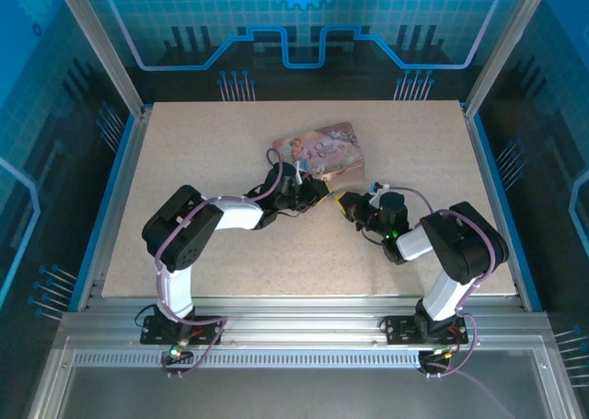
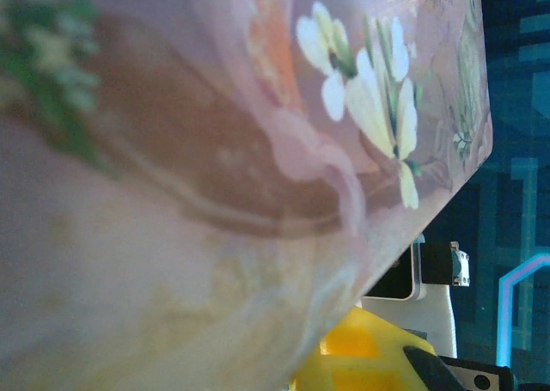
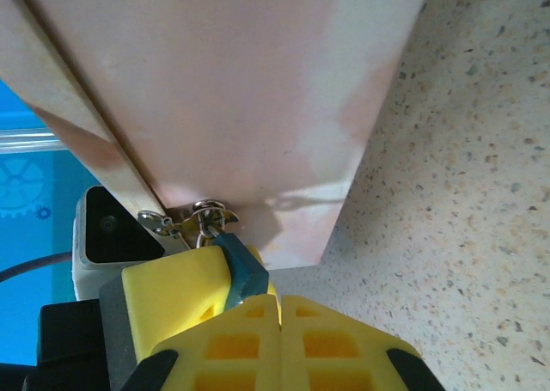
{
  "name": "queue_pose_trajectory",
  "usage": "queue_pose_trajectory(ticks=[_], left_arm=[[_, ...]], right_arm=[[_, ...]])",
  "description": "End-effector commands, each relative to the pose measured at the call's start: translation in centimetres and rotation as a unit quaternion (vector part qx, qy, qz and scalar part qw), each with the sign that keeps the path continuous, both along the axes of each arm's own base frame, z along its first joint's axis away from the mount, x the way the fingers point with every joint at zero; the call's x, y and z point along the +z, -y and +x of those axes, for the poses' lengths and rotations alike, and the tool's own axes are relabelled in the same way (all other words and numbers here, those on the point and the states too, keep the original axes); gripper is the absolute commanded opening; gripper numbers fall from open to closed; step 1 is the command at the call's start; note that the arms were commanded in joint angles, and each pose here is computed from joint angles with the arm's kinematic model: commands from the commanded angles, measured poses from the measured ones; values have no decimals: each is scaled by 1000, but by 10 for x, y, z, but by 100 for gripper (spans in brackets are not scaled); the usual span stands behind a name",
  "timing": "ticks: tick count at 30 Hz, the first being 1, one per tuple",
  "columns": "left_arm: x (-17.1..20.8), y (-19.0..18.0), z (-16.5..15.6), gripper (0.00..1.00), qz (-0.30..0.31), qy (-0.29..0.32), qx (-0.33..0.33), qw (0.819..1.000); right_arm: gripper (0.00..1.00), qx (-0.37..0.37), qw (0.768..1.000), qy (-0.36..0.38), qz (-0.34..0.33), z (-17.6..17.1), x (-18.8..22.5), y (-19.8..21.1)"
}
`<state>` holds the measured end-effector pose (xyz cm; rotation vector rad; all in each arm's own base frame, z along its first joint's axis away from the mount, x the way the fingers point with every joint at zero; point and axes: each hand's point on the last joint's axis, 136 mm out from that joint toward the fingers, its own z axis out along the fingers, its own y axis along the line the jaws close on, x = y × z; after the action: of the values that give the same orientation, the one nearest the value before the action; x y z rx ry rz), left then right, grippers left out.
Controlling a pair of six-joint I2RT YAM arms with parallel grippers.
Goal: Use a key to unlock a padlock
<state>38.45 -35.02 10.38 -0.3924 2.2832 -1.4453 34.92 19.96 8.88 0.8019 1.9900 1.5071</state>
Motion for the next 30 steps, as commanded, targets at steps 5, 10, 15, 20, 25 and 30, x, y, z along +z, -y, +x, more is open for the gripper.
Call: queue_pose_trajectory(ticks=[5,10,15,20,25,30], left_arm=[[54,31,-15,3,-83,54,-68,993],[53,36,-20,0,-85,50,-81,992],[48,45,-30,0,-80,44,-103,991],[41,44,-35,0,-79,37,-105,991],[36,43,-37,0,-75,30,-107,991],[32,44,-39,0,-73,26,-108,991]], right_arm=[[0,-6,1000,2,2,5,-2,-7],[0,10,998,-39,47,15,-5,-22],[0,26,999,-33,33,19,5,-36],[0,30,999,-24,35,17,9,-35],[0,34,998,-15,49,16,13,-38],[0,42,998,-15,51,17,19,-44]])
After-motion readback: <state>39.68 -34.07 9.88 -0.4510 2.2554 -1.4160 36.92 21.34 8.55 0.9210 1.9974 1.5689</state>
